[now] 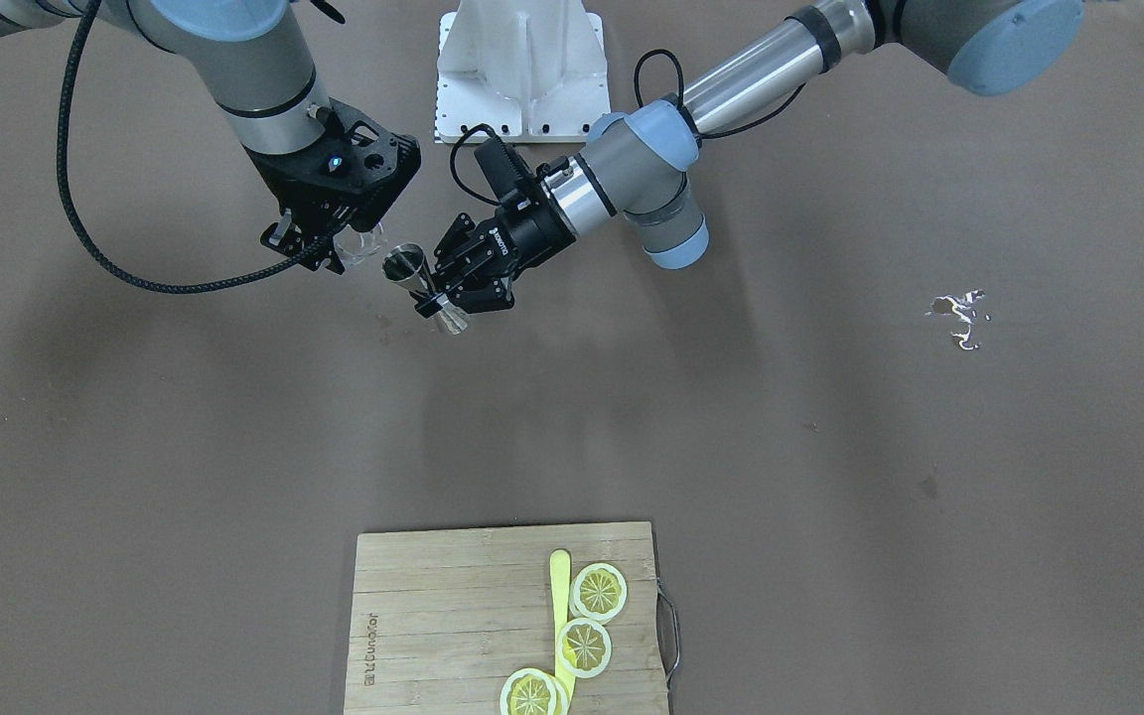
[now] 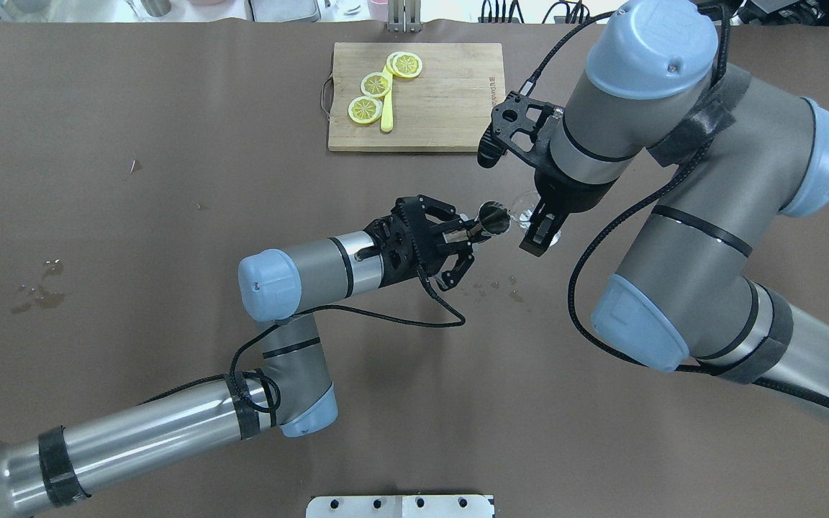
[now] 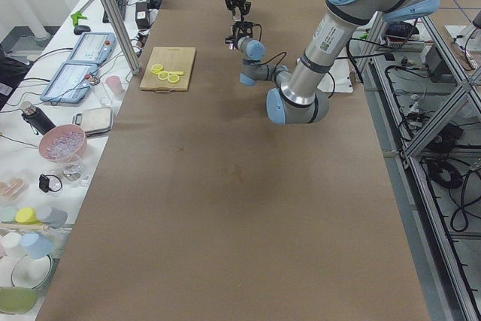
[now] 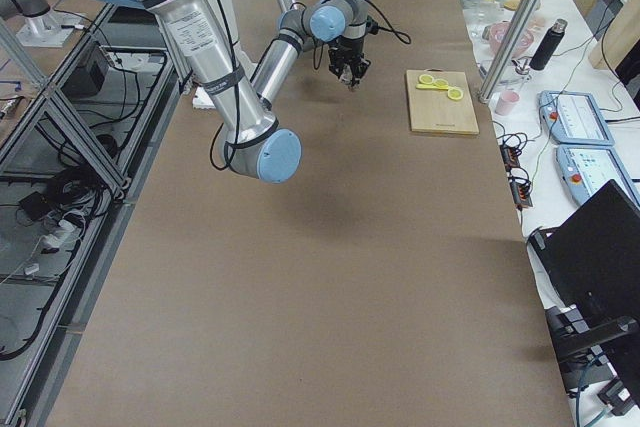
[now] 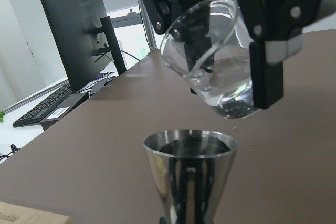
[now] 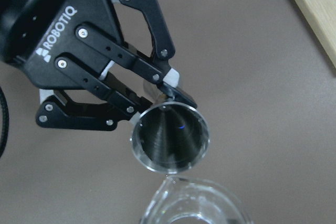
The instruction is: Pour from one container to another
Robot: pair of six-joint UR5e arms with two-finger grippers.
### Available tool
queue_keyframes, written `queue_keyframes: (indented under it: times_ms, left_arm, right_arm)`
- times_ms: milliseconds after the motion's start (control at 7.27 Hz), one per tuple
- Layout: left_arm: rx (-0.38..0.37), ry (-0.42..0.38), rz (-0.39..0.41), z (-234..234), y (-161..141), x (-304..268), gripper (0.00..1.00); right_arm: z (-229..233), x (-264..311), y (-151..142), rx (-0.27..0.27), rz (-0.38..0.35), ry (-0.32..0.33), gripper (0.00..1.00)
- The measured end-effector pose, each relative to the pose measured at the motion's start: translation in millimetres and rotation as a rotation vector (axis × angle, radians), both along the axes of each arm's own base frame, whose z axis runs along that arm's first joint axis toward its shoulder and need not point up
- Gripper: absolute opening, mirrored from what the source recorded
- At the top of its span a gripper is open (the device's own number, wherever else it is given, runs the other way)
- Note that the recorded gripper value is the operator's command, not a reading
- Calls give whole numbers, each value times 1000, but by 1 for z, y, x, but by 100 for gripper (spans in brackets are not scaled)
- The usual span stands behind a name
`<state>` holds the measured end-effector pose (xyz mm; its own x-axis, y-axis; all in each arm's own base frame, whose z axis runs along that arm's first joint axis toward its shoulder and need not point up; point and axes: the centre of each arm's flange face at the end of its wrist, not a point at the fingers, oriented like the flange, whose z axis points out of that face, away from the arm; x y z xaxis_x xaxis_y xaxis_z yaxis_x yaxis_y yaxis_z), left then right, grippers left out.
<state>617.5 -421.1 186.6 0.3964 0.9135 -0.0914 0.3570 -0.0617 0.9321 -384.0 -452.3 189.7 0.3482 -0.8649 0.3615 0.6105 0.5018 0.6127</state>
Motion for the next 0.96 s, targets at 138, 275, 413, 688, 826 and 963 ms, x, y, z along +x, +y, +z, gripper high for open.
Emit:
queue_keyframes:
  times_ms: [138,275,413,688,826,963]
  left_arm:
    - [0,3,0,2,0,1,0]
    - [1,6,0,4,0,1,0]
    - [3,10,0,4,0,2,0]
    - [6,18,0,2,0,2,0]
    - [6,19,0,1,0,2,0]
    - [5,20,-1,0,0,2,0]
  right_arm:
    - [0,-2,1,-4,-9,13,0]
    - [-2,-4,1,-6,-23,30,0]
    - [-7,-7,2,-5,-42,51,0]
    - [-11,-13,5,-7,-72,96,0]
    - [-13,-18,4,-7,-84,118,0]
    - [-17,-22,0,-8,-95,140,0]
